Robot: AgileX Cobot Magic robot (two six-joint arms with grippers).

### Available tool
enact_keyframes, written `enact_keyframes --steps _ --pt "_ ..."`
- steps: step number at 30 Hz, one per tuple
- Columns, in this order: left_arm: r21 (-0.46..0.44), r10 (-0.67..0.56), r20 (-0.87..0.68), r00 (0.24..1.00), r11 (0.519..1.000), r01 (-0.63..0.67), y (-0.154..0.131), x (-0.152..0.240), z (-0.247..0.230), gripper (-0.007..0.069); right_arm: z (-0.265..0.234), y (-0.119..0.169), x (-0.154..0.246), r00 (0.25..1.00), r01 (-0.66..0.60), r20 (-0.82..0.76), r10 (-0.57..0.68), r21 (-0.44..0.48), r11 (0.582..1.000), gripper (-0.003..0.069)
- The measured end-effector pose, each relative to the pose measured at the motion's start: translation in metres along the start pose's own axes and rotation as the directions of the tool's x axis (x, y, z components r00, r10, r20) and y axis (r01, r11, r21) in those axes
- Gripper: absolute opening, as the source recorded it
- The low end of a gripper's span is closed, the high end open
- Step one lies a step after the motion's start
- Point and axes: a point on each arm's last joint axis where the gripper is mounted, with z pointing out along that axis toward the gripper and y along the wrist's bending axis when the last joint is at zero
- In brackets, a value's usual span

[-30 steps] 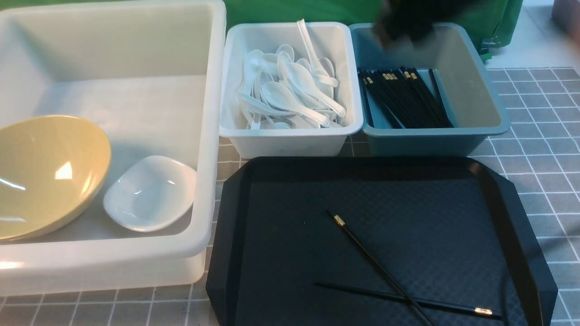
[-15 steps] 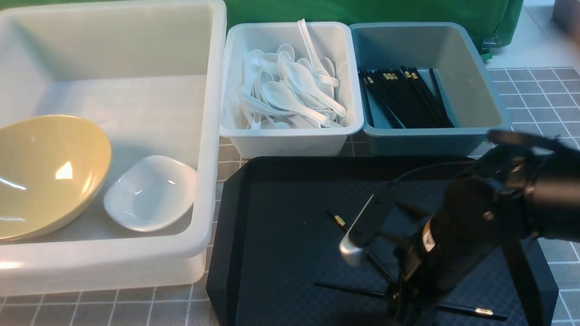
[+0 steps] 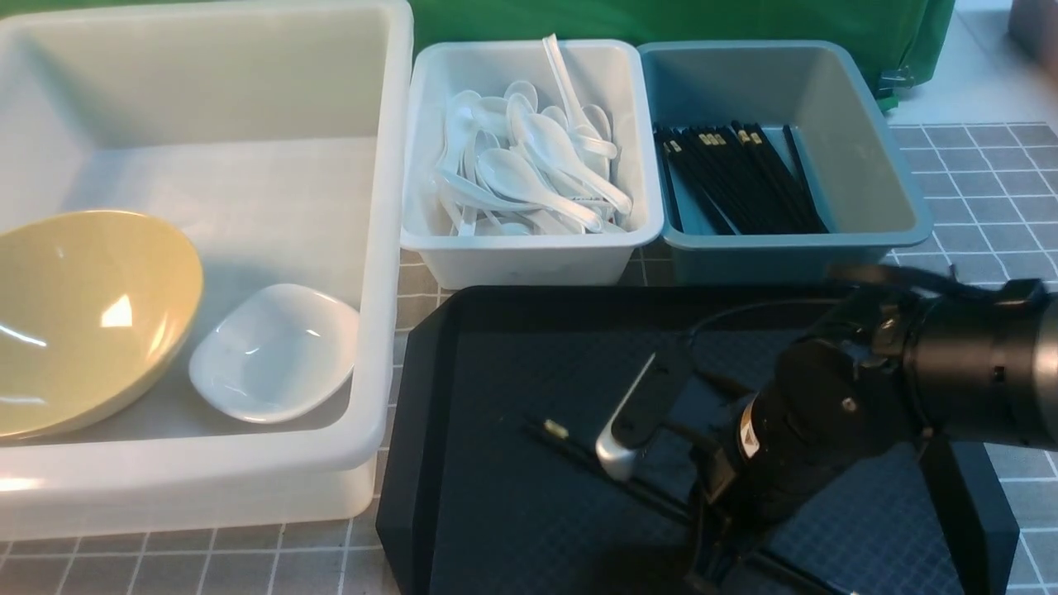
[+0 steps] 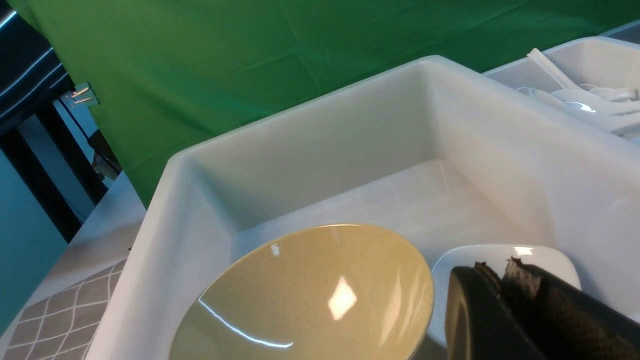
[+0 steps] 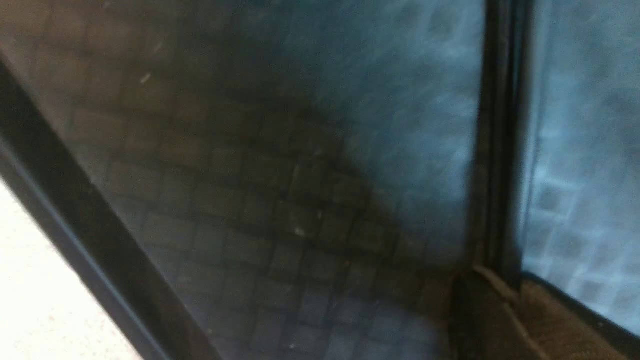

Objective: On grey table put chopsticks spoon bowls plates into blue grey white boxes.

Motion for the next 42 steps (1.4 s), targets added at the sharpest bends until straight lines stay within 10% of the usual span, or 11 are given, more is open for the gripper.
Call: enact_keyframes --steps 11,16,20,33,42 --pt "0.000 0.001 0.007 1.000 1.000 -0.001 0.000 -0.001 0.000 0.0024 -0.103 -0.016 -0.033 0.908 0.019 0.408 -0.095 0.186 0.982 0.0073" --pt "-0.001 0.003 0.010 1.000 1.000 -0.003 0.000 -0.001 0.000 0.0024 -0.146 -0.083 -0.058 0.653 -0.203 0.743 -0.145 0.356 0.912 0.0073" --pt "0.000 0.003 0.011 1.000 1.000 -0.003 0.000 -0.001 0.000 0.0024 -0.148 -0.141 -0.070 0.441 -0.442 0.897 -0.017 0.233 0.866 0.0080" --pt "-0.016 0.033 0.007 0.999 0.999 -0.033 0.001 -0.001 0.000 0.0024 -0.072 -0.206 -0.084 0.625 -0.578 0.720 0.304 0.165 0.799 0.0451" --pt "-0.017 0.030 -0.017 0.999 0.999 -0.030 0.002 0.001 0.000 0.0024 -0.221 -0.145 -0.024 0.619 -0.543 0.768 0.165 0.267 0.796 0.0140"
